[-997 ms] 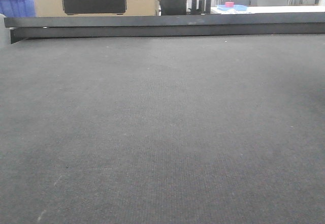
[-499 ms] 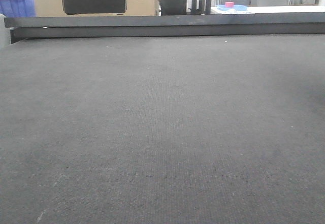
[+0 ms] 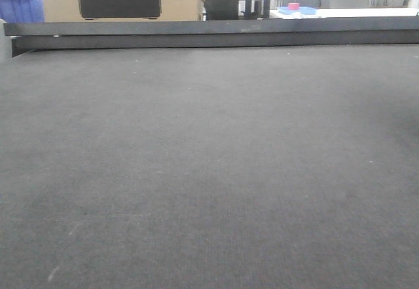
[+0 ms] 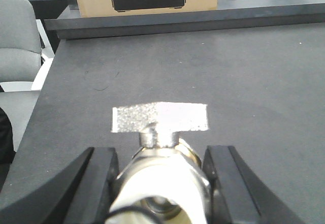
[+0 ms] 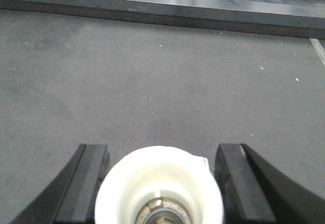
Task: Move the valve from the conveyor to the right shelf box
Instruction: 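Drive the base to the steel shelf of blue boxes, holding both valves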
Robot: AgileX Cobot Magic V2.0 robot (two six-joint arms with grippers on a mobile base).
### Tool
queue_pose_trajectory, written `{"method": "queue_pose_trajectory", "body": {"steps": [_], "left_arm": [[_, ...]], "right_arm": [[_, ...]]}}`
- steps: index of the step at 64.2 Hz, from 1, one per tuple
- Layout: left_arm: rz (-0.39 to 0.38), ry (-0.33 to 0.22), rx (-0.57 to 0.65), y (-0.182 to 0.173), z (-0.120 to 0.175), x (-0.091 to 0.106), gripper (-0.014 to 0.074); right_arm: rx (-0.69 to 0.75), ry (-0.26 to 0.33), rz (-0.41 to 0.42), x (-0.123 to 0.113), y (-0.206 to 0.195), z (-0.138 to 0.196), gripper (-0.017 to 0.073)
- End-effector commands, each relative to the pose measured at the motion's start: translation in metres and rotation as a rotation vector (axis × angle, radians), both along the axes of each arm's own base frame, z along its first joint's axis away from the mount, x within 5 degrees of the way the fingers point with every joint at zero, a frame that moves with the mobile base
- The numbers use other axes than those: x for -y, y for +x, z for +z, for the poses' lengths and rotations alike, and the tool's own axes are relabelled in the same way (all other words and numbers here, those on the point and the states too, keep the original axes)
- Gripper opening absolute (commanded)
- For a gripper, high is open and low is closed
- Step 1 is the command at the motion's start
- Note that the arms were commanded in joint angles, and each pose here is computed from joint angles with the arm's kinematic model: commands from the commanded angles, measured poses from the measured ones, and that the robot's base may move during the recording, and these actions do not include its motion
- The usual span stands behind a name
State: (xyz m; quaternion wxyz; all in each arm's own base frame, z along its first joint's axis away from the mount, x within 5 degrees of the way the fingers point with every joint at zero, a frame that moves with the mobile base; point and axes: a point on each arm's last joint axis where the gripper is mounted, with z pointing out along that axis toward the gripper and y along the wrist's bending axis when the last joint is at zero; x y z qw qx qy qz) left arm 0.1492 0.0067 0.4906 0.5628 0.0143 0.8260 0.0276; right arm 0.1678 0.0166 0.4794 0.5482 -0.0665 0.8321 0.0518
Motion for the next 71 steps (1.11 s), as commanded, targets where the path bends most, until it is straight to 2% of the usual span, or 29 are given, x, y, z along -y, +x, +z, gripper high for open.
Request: {"method": "queue_pose_trajectory", "body": {"steps": [1, 71], "left_arm": [[-0.005, -0.008, 0.074, -0.0019, 0.0080, 0.0011, -0.0111], [-0.005, -0.008, 0.076, -0.0028, 0.0083, 0.0012, -0.0111]], "right_arm": [[0.095, 0.004, -0.009, 0.0009, -0.0039, 0.0128, -0.0153], [0.109, 0.005, -0.011, 0.0010, -0.0028, 0.0139, -0.0153]]}}
